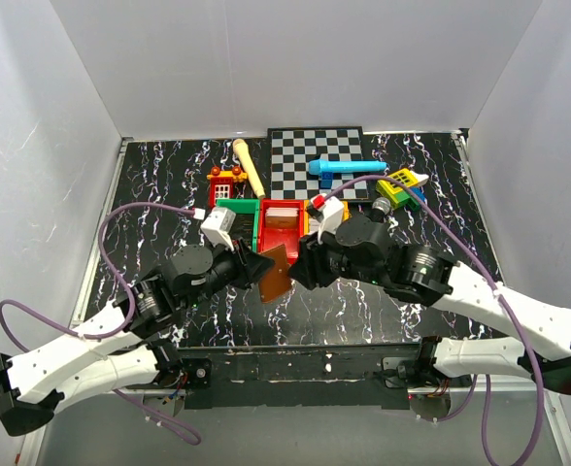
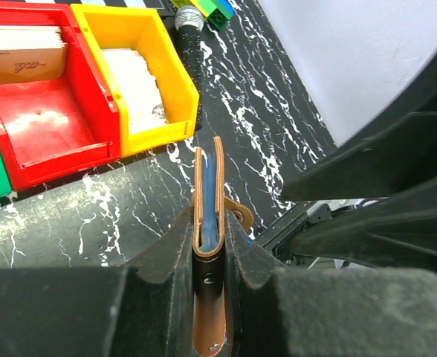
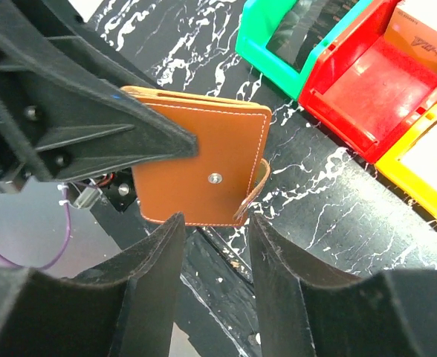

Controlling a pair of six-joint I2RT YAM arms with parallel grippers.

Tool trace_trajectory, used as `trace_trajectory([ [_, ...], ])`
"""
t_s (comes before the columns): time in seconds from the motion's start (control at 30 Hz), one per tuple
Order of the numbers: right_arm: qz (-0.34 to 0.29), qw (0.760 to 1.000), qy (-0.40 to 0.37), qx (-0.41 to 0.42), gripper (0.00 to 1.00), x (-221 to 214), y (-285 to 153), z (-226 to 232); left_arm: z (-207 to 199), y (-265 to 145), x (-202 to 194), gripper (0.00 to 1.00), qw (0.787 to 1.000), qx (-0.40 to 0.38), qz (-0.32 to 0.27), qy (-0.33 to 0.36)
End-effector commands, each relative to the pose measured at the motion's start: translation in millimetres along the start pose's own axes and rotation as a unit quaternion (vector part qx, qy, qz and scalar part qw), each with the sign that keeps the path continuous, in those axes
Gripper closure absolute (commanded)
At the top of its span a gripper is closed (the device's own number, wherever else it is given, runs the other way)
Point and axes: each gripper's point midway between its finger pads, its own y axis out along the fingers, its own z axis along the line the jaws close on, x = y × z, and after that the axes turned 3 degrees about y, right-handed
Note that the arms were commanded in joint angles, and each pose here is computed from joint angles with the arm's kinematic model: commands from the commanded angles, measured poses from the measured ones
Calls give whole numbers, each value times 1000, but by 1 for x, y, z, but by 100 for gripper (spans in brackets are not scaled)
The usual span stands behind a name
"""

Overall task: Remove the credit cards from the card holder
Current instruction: Open the card holder.

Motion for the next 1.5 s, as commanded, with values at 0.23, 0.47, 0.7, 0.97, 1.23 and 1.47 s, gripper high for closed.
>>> trace_trajectory([
  [0.23,-8,1000,-5,3,57,6,21,6,-26,-10,12,100,997,-77,-28,-8],
  [0.47,-19,999,17,-42,78,1,13,-20,-41,-27,25,100,990,-128,-58,-7],
  [0.7,-34,998,38,-29,79,0,1,-25,-61,-40,38,100,978,-189,-89,8],
  [0.97,-69,995,62,35,71,15,-18,-7,-118,-72,55,100,933,-343,-99,41],
  [1.23,-82,984,92,127,64,21,-47,5,-159,-121,63,100,841,-536,-70,-11],
  [1.47,-109,983,73,127,57,28,-72,3,-140,-137,61,100,795,-599,-85,-37],
])
